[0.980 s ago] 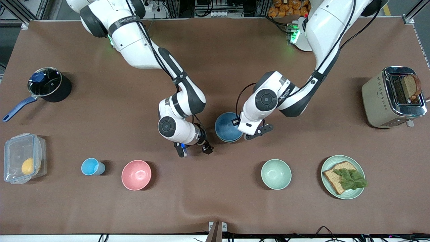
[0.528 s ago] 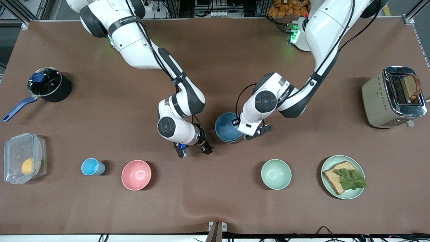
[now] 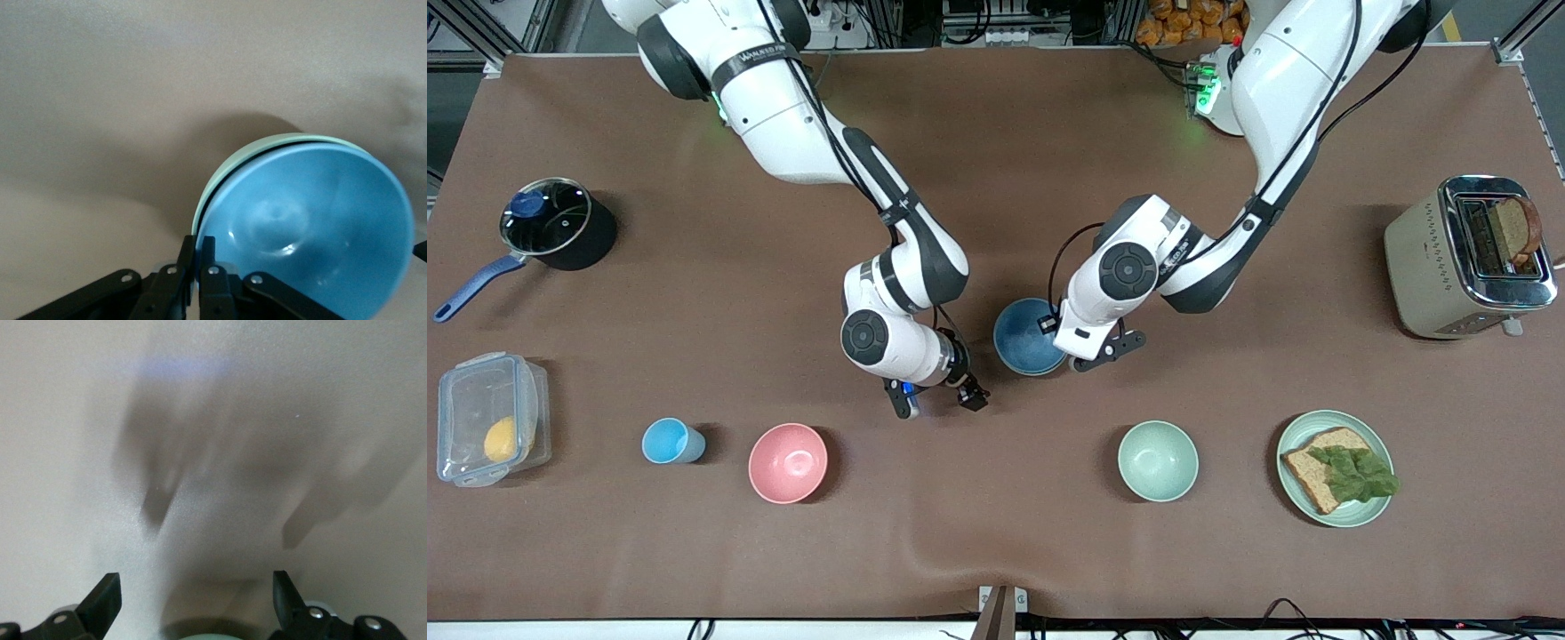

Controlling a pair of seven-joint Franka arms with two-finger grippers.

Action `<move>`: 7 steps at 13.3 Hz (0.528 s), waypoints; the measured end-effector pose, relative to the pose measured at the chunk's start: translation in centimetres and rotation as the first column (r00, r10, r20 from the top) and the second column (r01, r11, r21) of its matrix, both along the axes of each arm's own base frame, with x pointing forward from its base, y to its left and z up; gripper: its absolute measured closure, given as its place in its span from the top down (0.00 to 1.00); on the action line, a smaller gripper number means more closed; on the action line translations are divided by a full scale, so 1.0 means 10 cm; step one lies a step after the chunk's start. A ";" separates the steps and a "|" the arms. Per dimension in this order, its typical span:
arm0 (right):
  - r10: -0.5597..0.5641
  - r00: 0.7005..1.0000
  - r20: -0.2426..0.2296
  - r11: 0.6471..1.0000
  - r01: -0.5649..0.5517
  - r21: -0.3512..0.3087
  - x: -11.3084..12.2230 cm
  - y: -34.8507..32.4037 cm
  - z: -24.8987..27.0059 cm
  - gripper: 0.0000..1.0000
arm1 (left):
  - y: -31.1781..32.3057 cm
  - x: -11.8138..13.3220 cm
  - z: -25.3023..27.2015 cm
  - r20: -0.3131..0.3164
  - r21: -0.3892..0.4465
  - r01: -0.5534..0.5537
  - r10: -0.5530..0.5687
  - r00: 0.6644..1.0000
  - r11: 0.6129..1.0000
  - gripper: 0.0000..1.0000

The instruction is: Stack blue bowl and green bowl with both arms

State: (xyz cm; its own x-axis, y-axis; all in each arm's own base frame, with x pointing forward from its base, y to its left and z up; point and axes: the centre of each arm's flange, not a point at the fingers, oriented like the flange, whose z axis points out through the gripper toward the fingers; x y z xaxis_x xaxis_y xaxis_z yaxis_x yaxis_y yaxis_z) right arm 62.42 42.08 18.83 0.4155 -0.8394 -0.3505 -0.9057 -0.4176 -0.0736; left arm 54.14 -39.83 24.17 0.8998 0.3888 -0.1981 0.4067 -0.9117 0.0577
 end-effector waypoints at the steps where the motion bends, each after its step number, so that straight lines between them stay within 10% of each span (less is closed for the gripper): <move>1: 0.000 1.000 0.000 1.000 0.000 0.000 0.00 0.00 0.00 1.00 | -0.01 0.00 0.00 0.001 -0.001 0.000 0.000 1.000 1.000 0.11; 7: -0.007 1.000 -0.003 1.000 0.007 0.000 0.00 0.00 0.00 1.00 | 0.07 0.18 0.17 0.042 -0.021 -0.027 0.028 0.999 0.999 0.64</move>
State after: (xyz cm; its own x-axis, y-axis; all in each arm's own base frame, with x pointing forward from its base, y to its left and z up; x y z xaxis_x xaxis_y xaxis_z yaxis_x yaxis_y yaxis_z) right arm 62.40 42.11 18.83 0.4084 -0.8425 -0.3513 -0.9089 -0.4110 -0.0708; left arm 55.98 -39.13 25.90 0.8963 0.4102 -0.1682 0.4288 -0.8985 0.0936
